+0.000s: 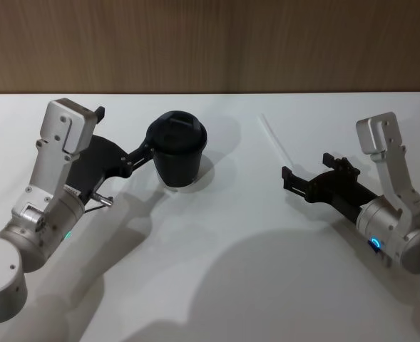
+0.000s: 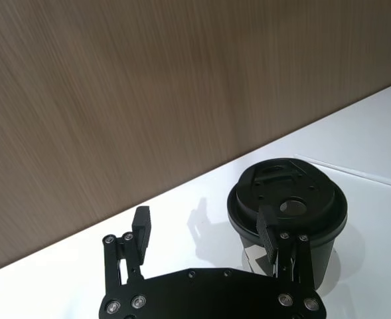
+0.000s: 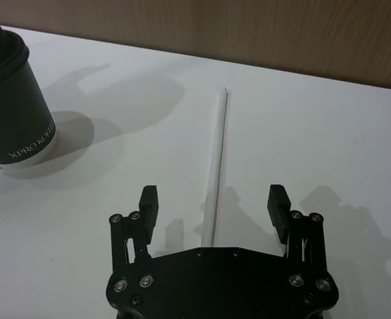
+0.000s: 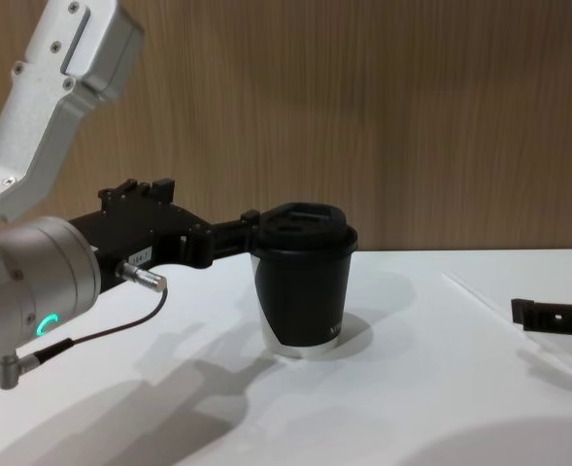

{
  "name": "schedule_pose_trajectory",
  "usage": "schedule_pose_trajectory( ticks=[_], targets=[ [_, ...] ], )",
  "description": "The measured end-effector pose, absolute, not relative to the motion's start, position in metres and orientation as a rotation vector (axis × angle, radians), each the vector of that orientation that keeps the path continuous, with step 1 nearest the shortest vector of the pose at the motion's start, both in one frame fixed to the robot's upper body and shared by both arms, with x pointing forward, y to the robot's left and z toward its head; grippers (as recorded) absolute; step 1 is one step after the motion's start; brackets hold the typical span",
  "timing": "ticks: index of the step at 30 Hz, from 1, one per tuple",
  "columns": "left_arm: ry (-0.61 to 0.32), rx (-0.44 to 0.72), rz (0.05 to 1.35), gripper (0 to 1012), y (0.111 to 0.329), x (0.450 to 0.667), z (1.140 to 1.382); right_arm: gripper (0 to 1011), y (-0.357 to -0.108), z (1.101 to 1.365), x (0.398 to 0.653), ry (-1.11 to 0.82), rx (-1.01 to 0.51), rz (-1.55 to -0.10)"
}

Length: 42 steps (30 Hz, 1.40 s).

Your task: Pick up the straw with one hand, pass it to the other hand, and insert it into the cup.

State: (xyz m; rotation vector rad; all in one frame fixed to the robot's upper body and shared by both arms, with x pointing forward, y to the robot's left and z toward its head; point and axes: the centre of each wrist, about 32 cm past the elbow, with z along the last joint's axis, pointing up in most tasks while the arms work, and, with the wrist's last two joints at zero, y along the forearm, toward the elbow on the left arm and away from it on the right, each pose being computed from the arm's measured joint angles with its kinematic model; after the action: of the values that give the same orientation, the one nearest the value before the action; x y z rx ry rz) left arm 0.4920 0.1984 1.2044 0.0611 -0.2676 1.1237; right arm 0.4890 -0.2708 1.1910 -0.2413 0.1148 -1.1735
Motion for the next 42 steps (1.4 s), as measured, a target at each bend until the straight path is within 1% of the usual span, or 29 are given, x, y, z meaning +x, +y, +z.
schedule_pose_trajectory(
  ticks=[33,37,38,40,41,42],
  targets=[
    [-0.268,0.061,1.124,1003,0.198,0.492,1.204,1001,-0.267,1.184,0.499,0.151,-0.289,-1.177],
    [-0.268,0.061,1.124,1003,0.198,0.492,1.204,959,-0.267,1.184,0.5,0.153,-0.293,-1.176],
    [-0.268,0.061,1.124,1003,0.198,0.492,1.204,917,-0.267,1.183,0.5,0.155,-0.294,-1.176],
    [-0.268,0.061,1.124,1003,0.198,0.492,1.204,888,-0.267,1.183,0.5,0.157,-0.297,-1.176],
    [-0.268,0.061,1.124,1003,0.198,0.492,1.204,838,-0.266,1.183,0.5,0.158,-0.298,-1.176],
    [-0.268,0.061,1.124,1003,0.198,0.492,1.204,821,-0.266,1.182,0.5,0.158,-0.299,-1.176]
  ],
)
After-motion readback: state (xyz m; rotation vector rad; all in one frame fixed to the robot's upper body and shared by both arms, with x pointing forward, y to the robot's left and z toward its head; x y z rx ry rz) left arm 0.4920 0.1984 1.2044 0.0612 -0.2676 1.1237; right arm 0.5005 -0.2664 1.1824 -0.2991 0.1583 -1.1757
